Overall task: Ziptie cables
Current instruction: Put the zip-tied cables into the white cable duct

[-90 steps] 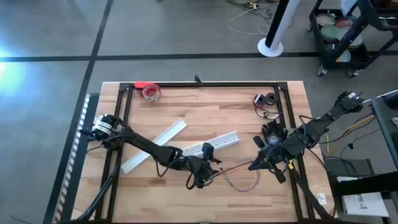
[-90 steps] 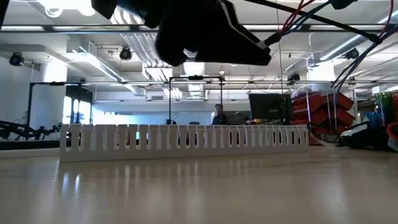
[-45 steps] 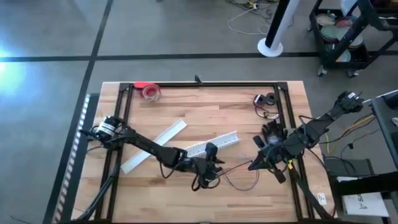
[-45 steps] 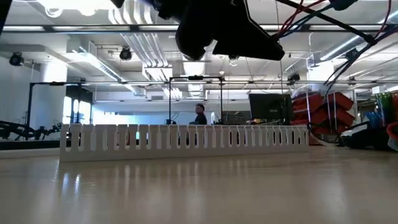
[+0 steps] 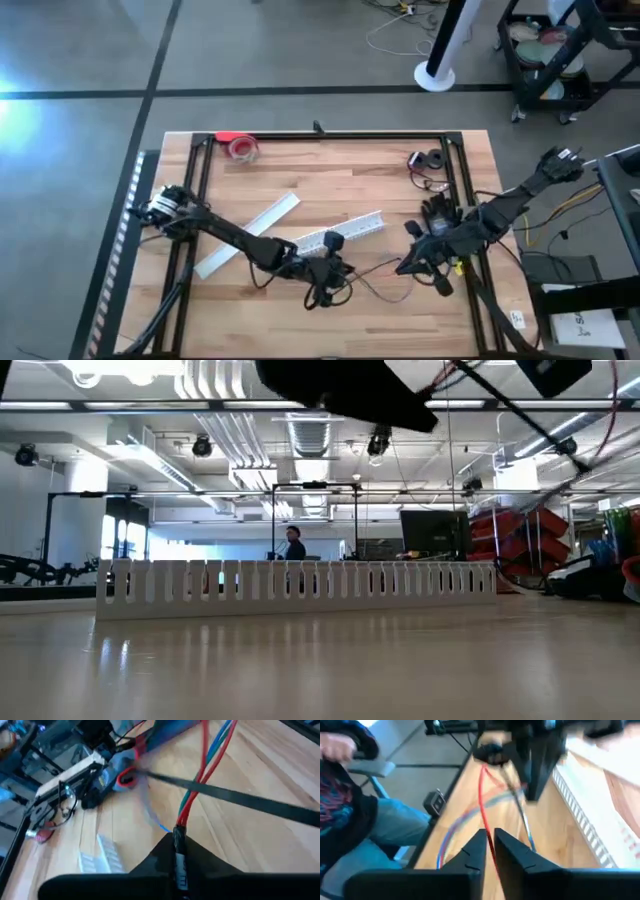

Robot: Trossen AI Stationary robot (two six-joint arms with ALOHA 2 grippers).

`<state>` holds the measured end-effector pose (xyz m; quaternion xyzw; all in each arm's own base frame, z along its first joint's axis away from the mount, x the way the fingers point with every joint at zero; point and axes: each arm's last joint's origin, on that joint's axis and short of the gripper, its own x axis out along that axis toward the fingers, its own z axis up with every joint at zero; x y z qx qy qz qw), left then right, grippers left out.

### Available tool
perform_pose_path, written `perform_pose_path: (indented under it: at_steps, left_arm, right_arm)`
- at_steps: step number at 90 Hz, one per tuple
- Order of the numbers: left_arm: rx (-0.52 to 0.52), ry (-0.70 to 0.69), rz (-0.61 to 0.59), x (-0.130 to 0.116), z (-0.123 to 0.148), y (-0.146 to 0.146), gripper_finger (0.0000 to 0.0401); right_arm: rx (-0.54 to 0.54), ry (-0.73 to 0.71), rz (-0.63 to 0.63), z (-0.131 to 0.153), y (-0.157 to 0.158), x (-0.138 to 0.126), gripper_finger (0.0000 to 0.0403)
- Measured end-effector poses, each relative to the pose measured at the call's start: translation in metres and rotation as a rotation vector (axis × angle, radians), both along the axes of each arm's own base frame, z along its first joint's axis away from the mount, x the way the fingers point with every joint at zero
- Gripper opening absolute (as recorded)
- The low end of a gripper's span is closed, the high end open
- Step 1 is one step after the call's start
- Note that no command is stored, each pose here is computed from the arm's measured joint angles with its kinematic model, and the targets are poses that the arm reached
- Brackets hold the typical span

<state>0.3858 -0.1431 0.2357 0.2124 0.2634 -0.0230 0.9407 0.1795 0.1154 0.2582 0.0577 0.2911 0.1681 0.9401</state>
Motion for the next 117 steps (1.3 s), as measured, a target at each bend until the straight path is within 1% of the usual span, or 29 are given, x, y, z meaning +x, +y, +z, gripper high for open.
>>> perform_pose_path:
  at_steps: [14, 22, 30, 42, 47, 59, 67, 84, 100, 105, 117]
  left_arm:
    - [-0.013, 0.098, 0.025, -0.023, 0.018, 0.006, 0.0001]
    - [-0.02, 0.128, 0.039, -0.036, 0.039, 0.011, 0.0001]
    - [-0.034, 0.111, 0.043, -0.047, 0.062, 0.016, 0.0001]
    - [-0.042, 0.039, 0.031, -0.059, 0.096, 0.023, 0.0]
    - [-0.036, 0.018, 0.024, -0.063, 0.108, 0.025, 0.0]
    - [-0.032, -0.042, 0.038, -0.072, 0.134, 0.029, 0.0]
    - [-0.027, -0.083, 0.069, -0.077, 0.149, 0.032, 0.0]
    - [-0.05, -0.126, 0.075, -0.08, 0.171, 0.033, 0.0]
    - [-0.059, -0.122, 0.082, -0.088, 0.186, 0.037, 0.0]
    - [-0.062, -0.125, 0.081, -0.092, 0.189, 0.037, 0.0]
    - [-0.074, -0.143, 0.089, -0.102, 0.195, 0.041, 0.0]
  right_arm:
    - [-0.03, 0.031, -0.02, -0.008, 0.003, 0.006, 0.013]
    - [-0.052, 0.037, -0.03, -0.012, 0.005, 0.009, 0.0174]
    - [-0.089, 0.028, -0.078, -0.017, 0.006, 0.013, 0.0209]
    - [-0.177, -0.071, -0.13, -0.02, 0.01, 0.026, 0.024]
    - [-0.23, -0.126, -0.164, -0.02, 0.012, 0.031, 0.0243]
    - [-0.332, -0.194, -0.171, -0.023, 0.014, 0.042, 0.0239]
    - [-0.359, -0.207, -0.162, -0.029, 0.014, 0.051, 0.0235]
    - [-0.395, -0.21, -0.149, -0.047, 0.015, 0.071, 0.0225]
    - [-0.372, -0.28, -0.103, -0.063, 0.024, 0.088, 0.0214]
    - [-0.386, -0.291, -0.111, -0.068, 0.026, 0.093, 0.021]
    - [-0.44, -0.276, -0.181, -0.078, 0.027, 0.108, 0.0194]
